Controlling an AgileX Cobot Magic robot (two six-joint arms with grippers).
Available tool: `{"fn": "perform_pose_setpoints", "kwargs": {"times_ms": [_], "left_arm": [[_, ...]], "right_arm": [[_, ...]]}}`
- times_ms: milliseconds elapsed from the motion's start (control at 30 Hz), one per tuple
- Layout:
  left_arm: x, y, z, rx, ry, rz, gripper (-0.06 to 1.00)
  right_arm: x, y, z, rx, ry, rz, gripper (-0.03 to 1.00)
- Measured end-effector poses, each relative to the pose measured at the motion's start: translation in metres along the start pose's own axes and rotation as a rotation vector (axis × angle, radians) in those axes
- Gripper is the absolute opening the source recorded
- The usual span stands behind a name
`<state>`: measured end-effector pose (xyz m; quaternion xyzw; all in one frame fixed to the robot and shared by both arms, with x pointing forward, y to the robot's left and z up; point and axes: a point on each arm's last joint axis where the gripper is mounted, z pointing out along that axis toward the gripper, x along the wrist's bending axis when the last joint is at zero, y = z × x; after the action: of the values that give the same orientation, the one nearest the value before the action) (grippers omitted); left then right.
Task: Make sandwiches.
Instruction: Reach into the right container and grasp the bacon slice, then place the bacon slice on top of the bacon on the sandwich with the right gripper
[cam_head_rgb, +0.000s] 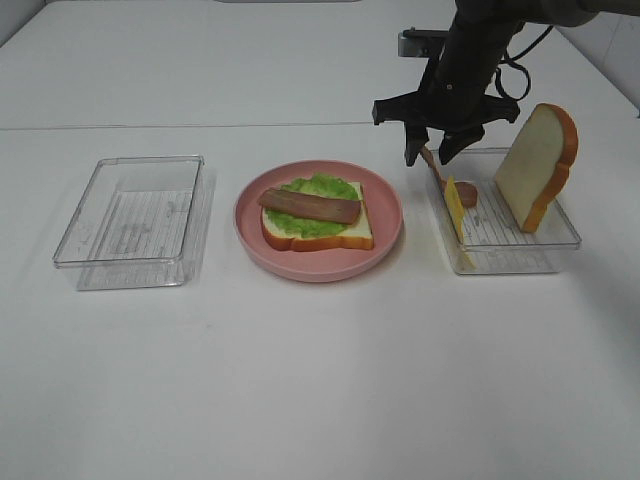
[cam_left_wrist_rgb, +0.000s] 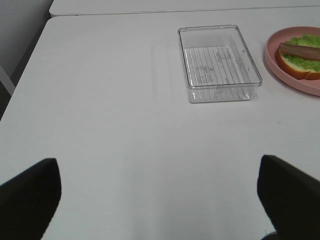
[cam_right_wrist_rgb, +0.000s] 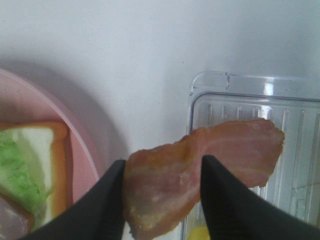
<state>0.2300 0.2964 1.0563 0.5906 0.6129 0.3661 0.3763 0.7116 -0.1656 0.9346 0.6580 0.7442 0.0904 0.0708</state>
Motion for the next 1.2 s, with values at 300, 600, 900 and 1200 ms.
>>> {"fn": "perform_pose_setpoints", "kwargs": {"times_ms": [300, 600, 900, 1200], "left_arm": [[0.0, 0.0, 0.0, 0.0, 0.0, 0.0, 0.99], [0.0, 0.0, 0.0, 0.0, -0.001, 0.0, 0.99], [0.0, 0.0, 0.0, 0.0, -0.001, 0.0, 0.99], [0.0, 0.0, 0.0, 0.0, -0.003, -0.001, 0.99]], "right_arm": [[-0.001, 0.0, 0.0, -0.002, -0.009, -0.005, 0.18], [-0.005, 0.0, -0.001, 0.0, -0.05, -0.046, 0.02], [-0.006, 0.003, -0.04, -0.063, -0.048, -0.046, 0.02], [-0.005, 0.0, -0.095, -0.13, -0.012, -0.031, 0.02]]}}
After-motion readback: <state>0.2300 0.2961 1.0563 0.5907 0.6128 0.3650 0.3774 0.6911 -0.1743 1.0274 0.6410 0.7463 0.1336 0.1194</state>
